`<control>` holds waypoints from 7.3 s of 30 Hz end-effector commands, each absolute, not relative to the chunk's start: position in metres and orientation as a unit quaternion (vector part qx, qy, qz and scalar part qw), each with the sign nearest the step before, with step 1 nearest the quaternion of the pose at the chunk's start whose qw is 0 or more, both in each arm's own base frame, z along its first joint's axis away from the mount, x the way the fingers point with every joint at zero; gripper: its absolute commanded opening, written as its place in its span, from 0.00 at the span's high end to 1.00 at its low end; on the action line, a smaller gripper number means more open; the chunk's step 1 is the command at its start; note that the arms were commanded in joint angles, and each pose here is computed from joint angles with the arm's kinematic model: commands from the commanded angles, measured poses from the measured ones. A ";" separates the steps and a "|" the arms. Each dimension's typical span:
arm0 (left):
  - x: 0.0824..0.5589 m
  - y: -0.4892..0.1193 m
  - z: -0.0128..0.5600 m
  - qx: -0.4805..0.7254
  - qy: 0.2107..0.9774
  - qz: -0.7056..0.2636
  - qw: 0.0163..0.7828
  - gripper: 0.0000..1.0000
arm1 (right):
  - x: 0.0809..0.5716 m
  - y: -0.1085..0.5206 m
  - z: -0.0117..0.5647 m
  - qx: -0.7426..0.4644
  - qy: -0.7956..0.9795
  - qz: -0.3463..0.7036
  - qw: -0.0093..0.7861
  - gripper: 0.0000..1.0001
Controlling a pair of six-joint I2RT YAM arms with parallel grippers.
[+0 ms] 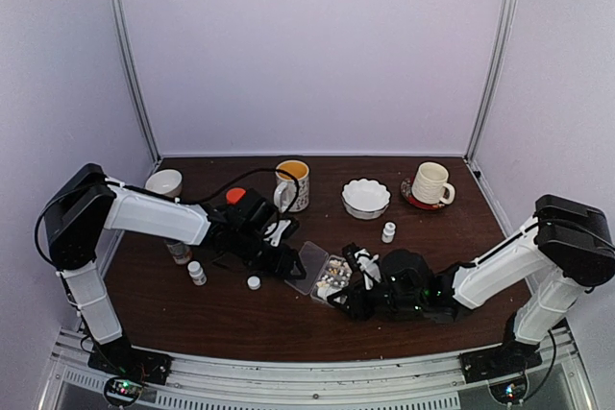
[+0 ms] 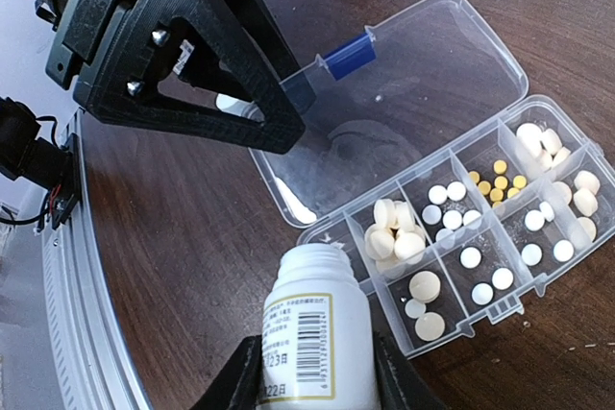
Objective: Sort the pills into containers
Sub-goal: Pour the pill into the compartment of the pill container.
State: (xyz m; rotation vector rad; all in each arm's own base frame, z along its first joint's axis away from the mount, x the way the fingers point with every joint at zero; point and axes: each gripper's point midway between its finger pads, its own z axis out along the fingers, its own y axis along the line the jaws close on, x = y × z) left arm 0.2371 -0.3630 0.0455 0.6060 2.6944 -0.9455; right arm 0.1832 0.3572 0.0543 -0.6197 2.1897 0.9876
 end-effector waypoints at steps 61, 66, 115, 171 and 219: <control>0.246 -0.367 0.061 0.217 0.913 -0.320 0.129 0.45 | 0.174 0.336 0.065 -0.216 0.801 0.425 0.362 1.00; 0.246 -0.367 0.061 0.218 0.912 -0.322 0.130 0.45 | 0.173 0.335 0.063 -0.220 0.805 0.419 0.357 1.00; 0.248 -0.362 0.066 0.222 0.915 -0.307 0.138 0.45 | 0.175 0.335 0.069 -0.251 0.818 0.376 0.357 1.00; 0.248 -0.280 0.047 0.222 0.955 -0.136 0.146 0.43 | 0.175 0.342 0.068 -0.274 0.824 0.353 0.347 1.00; 0.241 -0.277 0.032 0.231 0.957 -0.129 0.121 0.42 | 0.179 0.340 0.061 -0.307 0.853 0.275 0.322 1.00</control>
